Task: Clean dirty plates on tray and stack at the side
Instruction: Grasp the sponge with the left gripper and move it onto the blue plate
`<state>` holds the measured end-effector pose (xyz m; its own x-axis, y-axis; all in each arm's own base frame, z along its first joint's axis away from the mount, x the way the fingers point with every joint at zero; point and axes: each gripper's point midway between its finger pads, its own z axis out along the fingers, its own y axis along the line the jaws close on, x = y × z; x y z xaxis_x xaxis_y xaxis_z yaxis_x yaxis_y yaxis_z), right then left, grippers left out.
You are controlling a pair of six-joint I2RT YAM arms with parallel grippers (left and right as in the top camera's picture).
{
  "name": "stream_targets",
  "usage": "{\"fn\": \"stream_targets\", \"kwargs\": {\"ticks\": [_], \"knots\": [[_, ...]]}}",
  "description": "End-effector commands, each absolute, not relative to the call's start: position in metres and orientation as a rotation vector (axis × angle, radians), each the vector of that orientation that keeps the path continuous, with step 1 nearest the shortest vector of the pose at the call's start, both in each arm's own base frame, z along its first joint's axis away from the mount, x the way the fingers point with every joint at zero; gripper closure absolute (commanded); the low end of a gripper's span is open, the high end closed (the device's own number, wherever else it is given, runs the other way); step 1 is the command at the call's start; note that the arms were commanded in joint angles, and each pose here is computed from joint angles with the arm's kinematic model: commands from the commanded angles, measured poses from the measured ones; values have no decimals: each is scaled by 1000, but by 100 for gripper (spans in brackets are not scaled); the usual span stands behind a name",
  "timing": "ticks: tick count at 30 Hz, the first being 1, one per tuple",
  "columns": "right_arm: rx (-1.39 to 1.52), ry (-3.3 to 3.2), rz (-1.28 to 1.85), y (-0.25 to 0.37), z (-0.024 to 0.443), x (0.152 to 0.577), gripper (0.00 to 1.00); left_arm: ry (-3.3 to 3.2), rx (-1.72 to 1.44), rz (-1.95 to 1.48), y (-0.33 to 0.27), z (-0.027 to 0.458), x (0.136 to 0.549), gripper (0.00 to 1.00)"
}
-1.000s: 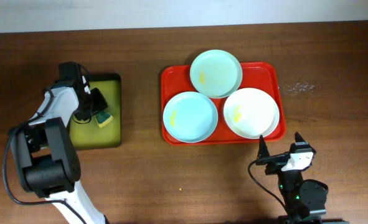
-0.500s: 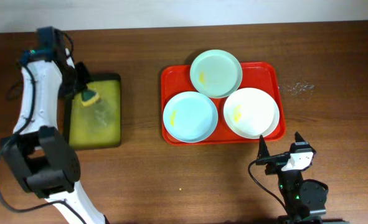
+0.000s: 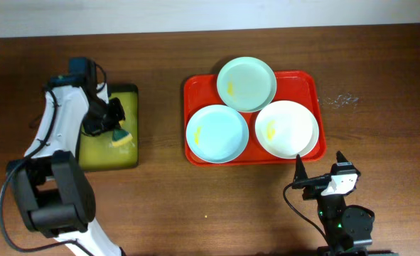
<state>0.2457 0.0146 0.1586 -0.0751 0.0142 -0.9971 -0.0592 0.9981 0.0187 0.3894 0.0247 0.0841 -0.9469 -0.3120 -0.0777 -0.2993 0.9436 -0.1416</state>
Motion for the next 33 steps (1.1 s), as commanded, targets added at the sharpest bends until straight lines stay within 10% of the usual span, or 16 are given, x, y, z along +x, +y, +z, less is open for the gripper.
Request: {"fn": "stream_targets", "kwargs": {"ticks": [1, 4, 9, 15, 18, 22, 26, 32, 33], "knots": [[-40, 1653, 59, 16, 155, 246, 1, 2769, -333, -287, 4, 193, 408, 100], [-40, 1654, 59, 16, 155, 246, 1, 2722, -85, -405, -69, 223, 396, 100], [-40, 1654, 59, 16, 155, 246, 1, 2828, 231, -519, -221, 89, 380, 100], [-40, 1654, 59, 16, 155, 246, 1, 2835, 241, -268, -257, 9, 385, 100], [-40, 1654, 59, 16, 155, 246, 1, 2795, 278, -321, -268, 25, 394, 57], [-54, 1506, 198, 32, 192, 244, 1, 2738, 238, -385, -255, 119, 415, 40], [-42, 1028, 401, 41, 343, 196, 1, 2698, 14, -304, -171, 184, 425, 6], [-73, 2101, 586, 84, 368, 271, 1, 2786, -142, -209, -116, 172, 418, 1], [-157, 2149, 763, 111, 373, 292, 26, 2791, -129, -216, -120, 172, 416, 1]]}}
